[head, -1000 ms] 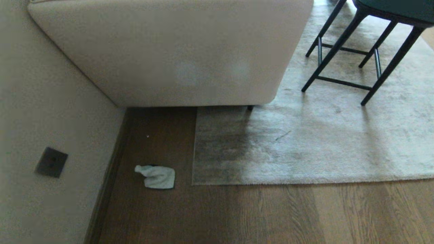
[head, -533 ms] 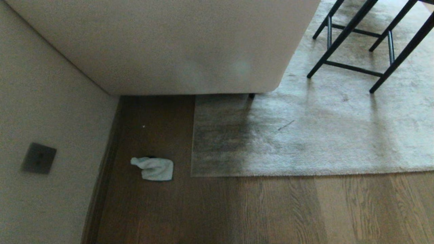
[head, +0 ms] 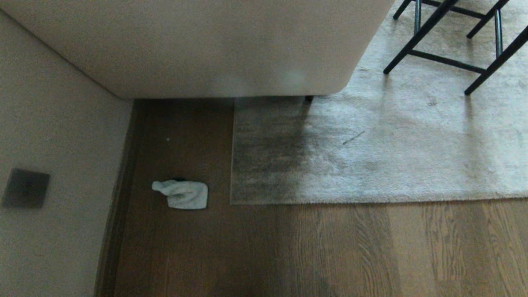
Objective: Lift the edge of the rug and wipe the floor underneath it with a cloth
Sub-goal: Pick up the rag
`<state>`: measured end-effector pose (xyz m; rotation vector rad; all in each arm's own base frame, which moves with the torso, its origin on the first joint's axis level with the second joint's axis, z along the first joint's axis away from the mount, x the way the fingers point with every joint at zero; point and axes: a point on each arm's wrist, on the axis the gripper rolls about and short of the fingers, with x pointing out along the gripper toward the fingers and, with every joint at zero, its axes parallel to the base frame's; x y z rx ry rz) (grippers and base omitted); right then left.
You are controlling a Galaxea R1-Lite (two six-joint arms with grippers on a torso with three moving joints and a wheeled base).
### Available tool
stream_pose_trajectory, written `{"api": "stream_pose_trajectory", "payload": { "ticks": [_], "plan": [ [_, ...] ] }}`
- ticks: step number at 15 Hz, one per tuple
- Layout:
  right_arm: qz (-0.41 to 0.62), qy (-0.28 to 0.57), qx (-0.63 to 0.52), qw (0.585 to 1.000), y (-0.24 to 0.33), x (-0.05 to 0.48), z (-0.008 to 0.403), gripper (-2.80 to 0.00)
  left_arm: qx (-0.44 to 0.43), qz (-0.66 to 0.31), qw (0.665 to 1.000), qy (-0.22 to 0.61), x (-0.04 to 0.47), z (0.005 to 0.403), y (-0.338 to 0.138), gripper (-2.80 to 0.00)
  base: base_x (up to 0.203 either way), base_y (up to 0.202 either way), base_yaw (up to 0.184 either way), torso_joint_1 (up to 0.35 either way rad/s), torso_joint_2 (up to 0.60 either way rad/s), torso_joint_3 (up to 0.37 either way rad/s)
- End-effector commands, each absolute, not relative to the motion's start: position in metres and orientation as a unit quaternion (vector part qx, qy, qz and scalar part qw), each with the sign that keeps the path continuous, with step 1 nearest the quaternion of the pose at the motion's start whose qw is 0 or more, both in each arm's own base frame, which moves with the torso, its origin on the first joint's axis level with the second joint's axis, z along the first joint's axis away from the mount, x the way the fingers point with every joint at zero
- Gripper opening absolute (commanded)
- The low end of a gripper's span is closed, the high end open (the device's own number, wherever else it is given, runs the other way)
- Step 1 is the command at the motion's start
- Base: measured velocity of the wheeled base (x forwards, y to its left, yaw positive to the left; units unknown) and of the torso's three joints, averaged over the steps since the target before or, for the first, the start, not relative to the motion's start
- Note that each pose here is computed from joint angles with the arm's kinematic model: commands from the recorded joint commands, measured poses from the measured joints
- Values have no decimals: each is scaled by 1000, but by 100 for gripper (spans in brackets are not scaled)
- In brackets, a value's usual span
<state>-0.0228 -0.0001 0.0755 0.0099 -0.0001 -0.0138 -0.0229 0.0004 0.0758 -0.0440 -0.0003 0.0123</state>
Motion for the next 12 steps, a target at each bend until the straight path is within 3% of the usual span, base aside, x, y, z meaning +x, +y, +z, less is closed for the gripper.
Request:
{"api": "stream_pose_trajectory", "payload": {
  "ticks": [1,12],
  "plan": [
    [-7,0,5,1000,0,-23,75,-280,-22,6,1000,0,-23,76,0,-280,0,0,0,-6,-1,-194],
    [-7,0,5,1000,0,-23,75,-280,-22,6,1000,0,-23,76,0,-280,0,0,0,3,5,-196]
  ]
}}
